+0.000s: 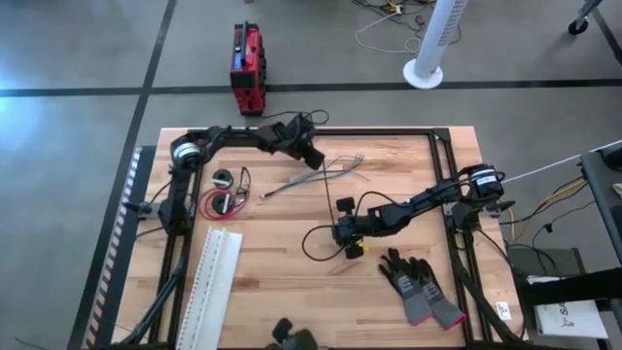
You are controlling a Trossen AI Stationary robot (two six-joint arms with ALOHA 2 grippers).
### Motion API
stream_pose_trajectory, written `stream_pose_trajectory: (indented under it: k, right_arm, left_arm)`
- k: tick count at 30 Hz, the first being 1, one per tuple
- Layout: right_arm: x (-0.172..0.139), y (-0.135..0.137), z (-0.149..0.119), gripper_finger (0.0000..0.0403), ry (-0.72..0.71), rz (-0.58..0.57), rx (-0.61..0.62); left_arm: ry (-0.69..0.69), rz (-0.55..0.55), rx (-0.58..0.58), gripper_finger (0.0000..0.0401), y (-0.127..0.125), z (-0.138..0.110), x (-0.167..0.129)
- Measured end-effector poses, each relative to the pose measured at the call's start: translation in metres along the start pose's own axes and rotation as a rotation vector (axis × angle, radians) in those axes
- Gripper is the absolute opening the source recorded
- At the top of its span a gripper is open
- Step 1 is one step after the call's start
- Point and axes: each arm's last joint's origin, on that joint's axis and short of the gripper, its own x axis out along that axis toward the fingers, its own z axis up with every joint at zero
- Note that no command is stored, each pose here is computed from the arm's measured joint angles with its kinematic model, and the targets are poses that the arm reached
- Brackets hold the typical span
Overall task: Ziptie cables
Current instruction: Wrap the cables using a zip tie
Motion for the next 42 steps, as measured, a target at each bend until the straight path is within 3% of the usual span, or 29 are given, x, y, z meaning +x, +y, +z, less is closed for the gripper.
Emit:
stream_pose_trajectory:
  k: [3,10,15,23,32,42]
  right_arm:
    - [0.0,0.0,0.0,0.0,-0.002,0.0,-0.003]
    - [0.0,0.0,0.001,0.0,-0.017,0.005,-0.014]
    - [0.0,0.0,0.001,0.0,-0.019,0.012,-0.014]
    - [0.0,0.0,0.001,0.0,-0.021,0.011,-0.004]
    - [0.0,0.0,0.001,0.0,-0.021,0.01,-0.013]
    - [0.0,0.0,0.001,0.0,-0.016,0.008,-0.014]
  left_arm:
    - [0.055,0.006,-0.006,0.0152,0.004,0.008,0.009]
    - [0.083,-0.103,0.054,0.0211,-0.003,0.023,0.019]
    - [0.067,-0.165,0.061,0.023,-0.007,0.027,0.019]
    - [0.063,-0.148,0.08,0.0217,-0.02,0.02,0.022]
    - [0.051,-0.137,0.091,0.0216,-0.017,0.021,0.021]
    - [0.015,-0.195,0.197,0.0198,-0.021,0.024,0.022]
